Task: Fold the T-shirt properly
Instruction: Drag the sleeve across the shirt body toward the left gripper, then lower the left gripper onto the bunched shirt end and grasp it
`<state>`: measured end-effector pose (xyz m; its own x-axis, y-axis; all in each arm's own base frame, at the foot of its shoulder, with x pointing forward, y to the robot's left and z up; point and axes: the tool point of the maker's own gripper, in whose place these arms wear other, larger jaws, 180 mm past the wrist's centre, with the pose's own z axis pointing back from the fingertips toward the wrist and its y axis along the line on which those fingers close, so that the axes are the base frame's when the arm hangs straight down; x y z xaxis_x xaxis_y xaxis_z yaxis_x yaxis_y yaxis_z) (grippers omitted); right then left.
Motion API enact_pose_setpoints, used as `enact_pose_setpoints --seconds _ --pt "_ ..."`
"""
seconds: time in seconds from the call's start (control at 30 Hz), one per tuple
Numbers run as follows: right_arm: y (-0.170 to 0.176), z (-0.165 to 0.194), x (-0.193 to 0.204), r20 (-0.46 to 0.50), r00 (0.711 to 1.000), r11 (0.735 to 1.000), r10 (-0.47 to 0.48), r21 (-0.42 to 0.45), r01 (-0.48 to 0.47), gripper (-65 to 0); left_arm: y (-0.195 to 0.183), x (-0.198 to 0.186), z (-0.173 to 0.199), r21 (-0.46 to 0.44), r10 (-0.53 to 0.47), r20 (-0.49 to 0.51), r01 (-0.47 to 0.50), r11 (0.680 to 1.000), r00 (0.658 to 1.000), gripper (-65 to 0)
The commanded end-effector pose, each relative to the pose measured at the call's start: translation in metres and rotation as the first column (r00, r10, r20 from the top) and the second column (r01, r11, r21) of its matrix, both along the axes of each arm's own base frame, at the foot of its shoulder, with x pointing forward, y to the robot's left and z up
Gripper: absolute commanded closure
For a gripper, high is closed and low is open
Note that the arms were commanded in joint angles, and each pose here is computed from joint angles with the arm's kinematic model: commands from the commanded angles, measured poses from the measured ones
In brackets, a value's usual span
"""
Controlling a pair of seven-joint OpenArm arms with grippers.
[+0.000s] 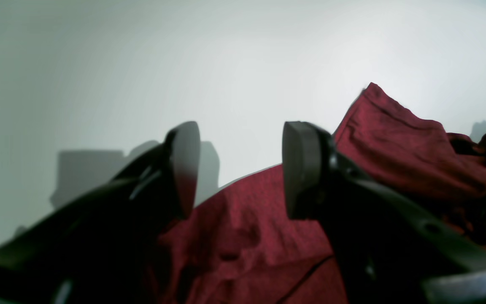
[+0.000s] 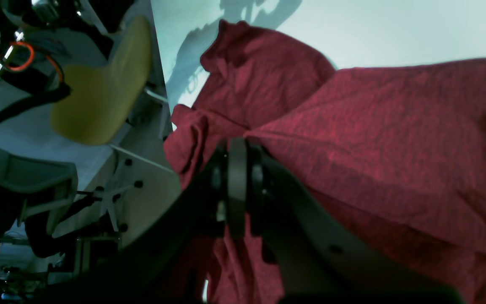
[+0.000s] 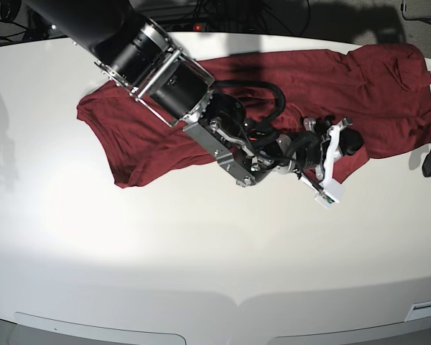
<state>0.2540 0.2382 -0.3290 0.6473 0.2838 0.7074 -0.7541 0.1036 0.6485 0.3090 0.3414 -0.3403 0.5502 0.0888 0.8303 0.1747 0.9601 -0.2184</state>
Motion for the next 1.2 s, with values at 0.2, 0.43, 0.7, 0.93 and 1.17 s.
enact_pose_setpoints --seconds 0.2,0.43,0.7,0.93,1.17 --pt "0.01 0.031 0.01 0.014 1.0 0.995 -0.015 0.095 0.014 -35.4 0.006 0.008 0.02 0.014 -0.008 0.054 0.007 1.0 0.999 -30.7" --pt "0.008 0.057 0.013 0.027 1.0 0.991 0.008 0.136 -0.011 -35.9 0.005 0.008 0.02 0.011 -0.007 0.055 0.007 1.0 0.998 -30.7" --pt "-0.038 0.065 0.064 0.134 0.99 0.999 -0.032 0.01 0.031 -35.5 -0.008 0.003 0.006 -0.031 -0.014 0.011 0.014 0.999 1.0 -30.7" --pt "-0.13 0.025 0.111 0.182 0.97 0.97 -0.161 -0.154 0.19 -35.5 -0.041 0.006 -0.002 -0.114 -0.02 0.042 0.025 0.993 0.999 -30.7" --pt "-0.194 -0.003 0.121 0.182 0.96 0.931 -0.212 -0.262 0.255 -35.5 -0.088 0.01 0.006 -0.173 -0.072 0.088 0.087 0.981 0.994 -30.7"
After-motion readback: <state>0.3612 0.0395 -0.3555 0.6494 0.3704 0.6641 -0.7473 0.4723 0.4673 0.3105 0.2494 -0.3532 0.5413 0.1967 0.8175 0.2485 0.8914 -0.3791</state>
